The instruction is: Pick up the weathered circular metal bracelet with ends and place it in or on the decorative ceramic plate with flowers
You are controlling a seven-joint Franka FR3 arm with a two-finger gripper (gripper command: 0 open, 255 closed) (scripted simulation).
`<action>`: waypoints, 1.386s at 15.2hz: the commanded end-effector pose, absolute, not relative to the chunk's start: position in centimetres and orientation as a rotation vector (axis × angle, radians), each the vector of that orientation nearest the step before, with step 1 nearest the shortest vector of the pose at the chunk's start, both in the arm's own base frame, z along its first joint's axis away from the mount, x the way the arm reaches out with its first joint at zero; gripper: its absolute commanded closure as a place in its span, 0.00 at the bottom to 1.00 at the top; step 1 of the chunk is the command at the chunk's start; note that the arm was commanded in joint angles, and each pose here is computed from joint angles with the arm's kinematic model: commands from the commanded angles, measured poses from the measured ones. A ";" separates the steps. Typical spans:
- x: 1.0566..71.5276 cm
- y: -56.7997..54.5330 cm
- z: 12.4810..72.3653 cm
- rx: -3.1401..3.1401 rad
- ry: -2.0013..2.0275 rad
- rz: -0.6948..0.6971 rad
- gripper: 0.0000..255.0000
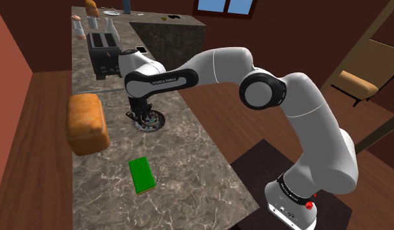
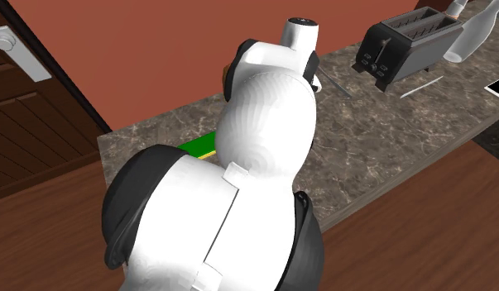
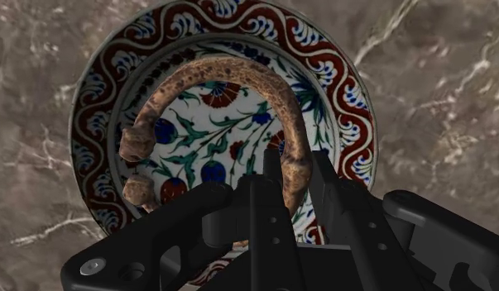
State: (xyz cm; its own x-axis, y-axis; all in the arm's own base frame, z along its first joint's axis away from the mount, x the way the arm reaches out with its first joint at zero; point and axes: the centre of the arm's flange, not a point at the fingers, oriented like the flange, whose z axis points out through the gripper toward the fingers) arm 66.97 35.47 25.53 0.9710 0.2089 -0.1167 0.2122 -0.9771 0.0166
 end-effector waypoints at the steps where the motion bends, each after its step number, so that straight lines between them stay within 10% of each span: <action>1: 67.0 35.5 25.5 3.090 0.330 -0.178 1.00; 4: 67.0 35.5 25.5 3.090 0.330 -0.178 1.00; 5: 67.0 35.5 25.5 3.090 0.330 -0.178 0.00; 21: 67.5 35.7 30.4 3.090 0.330 -0.178 0.00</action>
